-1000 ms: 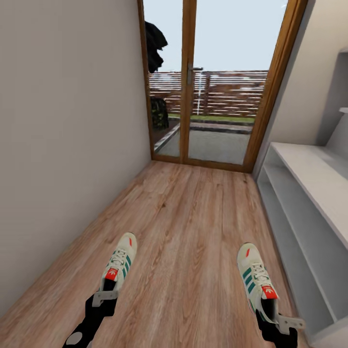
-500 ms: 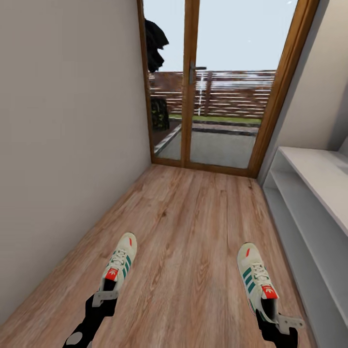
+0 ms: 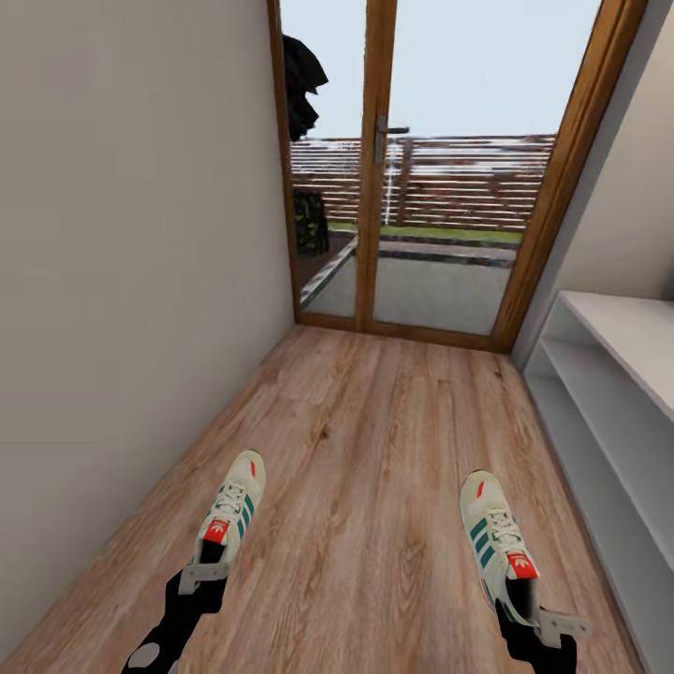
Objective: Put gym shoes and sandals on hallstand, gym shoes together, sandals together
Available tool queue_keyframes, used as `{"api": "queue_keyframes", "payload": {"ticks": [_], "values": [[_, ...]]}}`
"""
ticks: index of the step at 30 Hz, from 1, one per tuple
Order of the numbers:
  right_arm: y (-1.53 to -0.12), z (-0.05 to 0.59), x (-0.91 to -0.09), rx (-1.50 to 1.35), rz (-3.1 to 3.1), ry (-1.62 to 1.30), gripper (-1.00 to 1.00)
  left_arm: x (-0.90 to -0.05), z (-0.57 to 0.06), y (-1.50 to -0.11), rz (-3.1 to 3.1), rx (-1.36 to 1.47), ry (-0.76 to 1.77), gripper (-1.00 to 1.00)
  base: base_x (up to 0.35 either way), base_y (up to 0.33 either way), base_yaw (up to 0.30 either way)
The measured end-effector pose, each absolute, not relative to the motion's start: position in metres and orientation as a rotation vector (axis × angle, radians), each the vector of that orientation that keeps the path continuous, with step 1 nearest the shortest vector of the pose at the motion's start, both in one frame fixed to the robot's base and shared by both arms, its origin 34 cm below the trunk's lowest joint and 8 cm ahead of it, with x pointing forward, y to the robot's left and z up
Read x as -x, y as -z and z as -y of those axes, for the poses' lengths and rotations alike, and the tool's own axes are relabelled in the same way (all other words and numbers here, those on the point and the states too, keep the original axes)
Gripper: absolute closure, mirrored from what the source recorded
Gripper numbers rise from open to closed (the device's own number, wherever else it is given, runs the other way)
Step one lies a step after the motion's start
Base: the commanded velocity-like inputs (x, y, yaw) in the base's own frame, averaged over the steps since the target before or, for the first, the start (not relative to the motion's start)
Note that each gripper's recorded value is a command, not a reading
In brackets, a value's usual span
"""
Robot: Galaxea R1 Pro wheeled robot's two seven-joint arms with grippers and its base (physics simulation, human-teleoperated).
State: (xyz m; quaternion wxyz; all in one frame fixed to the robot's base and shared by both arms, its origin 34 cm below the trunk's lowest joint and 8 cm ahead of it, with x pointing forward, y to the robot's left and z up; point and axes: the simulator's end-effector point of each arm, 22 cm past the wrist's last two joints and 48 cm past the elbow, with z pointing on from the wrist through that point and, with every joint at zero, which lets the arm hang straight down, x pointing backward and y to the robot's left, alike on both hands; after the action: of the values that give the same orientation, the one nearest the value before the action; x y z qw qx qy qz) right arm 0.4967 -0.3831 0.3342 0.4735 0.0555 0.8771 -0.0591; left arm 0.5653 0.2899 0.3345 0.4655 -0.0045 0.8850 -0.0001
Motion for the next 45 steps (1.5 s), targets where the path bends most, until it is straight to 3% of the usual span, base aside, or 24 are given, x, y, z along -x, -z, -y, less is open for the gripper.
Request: {"api": "queue_keyframes", "payload": {"ticks": [25, 45], "values": [[-0.3338, 0.3832, -0.4963, -0.137, -2.148, 0.145, 1.00, -0.5654, -0.2897, -0.3346, -2.173, 0.011, 0.001, 1.00, 0.299, 0.206, -0.257], [-0.3333, 0.3831, -0.4959, -0.137, -2.149, 0.145, 1.00, -0.5652, -0.2900, -0.3342, -2.174, 0.011, 0.000, 1.00, 0.273, 0.077, -0.268]]}}
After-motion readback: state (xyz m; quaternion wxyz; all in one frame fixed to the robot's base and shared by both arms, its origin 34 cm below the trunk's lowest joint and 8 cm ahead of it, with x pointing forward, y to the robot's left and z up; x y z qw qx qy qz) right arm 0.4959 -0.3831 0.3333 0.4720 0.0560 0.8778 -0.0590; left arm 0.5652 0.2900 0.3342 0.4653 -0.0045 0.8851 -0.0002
